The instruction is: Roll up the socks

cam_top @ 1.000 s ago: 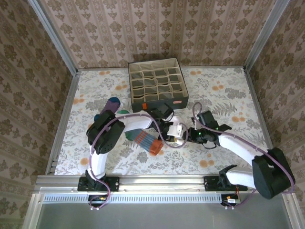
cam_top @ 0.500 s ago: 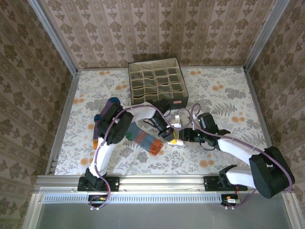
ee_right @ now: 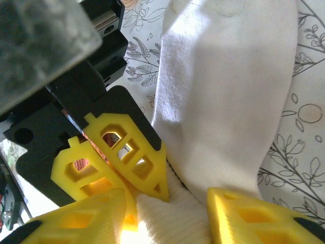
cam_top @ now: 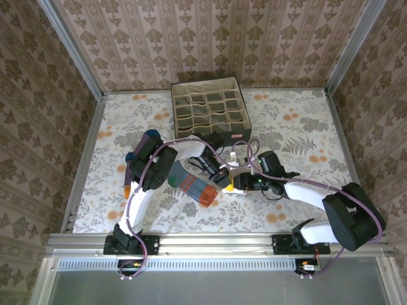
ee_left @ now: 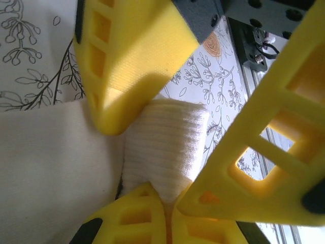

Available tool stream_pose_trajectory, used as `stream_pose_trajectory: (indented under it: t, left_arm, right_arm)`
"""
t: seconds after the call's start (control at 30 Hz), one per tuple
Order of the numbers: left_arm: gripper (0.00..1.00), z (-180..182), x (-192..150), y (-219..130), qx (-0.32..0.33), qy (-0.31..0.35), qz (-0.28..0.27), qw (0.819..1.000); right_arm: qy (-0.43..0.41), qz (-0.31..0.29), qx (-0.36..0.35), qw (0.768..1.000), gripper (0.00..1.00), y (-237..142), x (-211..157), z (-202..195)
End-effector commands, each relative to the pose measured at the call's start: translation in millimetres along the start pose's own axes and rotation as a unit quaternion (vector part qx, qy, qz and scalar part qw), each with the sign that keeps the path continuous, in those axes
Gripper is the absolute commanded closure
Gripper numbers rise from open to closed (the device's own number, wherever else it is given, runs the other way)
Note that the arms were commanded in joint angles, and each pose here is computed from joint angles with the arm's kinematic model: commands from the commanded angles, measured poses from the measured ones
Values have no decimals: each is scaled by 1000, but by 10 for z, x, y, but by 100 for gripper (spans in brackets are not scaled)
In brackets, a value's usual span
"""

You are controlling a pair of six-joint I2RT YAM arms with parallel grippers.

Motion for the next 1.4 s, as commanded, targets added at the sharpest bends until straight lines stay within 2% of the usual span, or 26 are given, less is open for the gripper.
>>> stream_pose_trajectory:
  t: [0.0,0.2,0.23,0.37,0.43,0.53,0.67,0.77,0.87,0.93,1.03,1.2,1.37]
  left_arm:
    - [100,144,-116,-35,18,-26,3,999]
    - [100,202,-181,-62,38,-36,0,999]
    - [100,203,-184,-68,39,-35,-2,999]
    - [98,192,-193,-93,53,-20,-3,998]
    - [91,179,-183,-129,71,5,-12,997]
    - [78,147,-144,-214,118,61,-34,991]
    - [72,79,-102,-350,186,133,-63,972]
    - [71,44,-91,-440,238,177,-86,951]
    - [70,-68,-113,-449,291,247,-91,920]
    - [67,-116,-147,-413,348,306,-69,883]
    - [65,-172,-147,-383,409,355,-49,839]
    - [65,-221,-113,-362,459,399,-29,793]
    - [58,-262,-79,-353,487,423,-17,764]
  right_arm:
    - [7,32,-5,999,61,50,-205,-36]
    - [-5,54,-15,998,61,108,-288,-6]
    - [-7,57,-20,998,64,119,-296,-12]
    - [9,79,-67,995,92,142,-364,-136]
    - [18,87,-87,992,100,122,-383,-184]
    - [35,106,-110,988,100,82,-431,-231]
    - [51,149,-146,977,100,70,-482,-304]
    - [61,172,-155,971,100,123,-479,-323]
    - [70,201,-154,965,100,201,-493,-327]
    - [76,219,-158,960,100,239,-498,-334]
    - [84,236,-169,953,100,259,-498,-357]
    - [96,254,-186,944,100,257,-506,-408]
    - [94,259,-194,942,100,261,-486,-426]
Point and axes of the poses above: each hand's point on the last joint's axis, 136 mm out from that joint toward the fingers, its own y axis out along the fingers, its own z axis along the line the jaws close on, x = y × z, the point moved 2 cm from there along -y, back along the fingers, and after that the axes turned 2 degrees about -y, right-handed, at the moved point
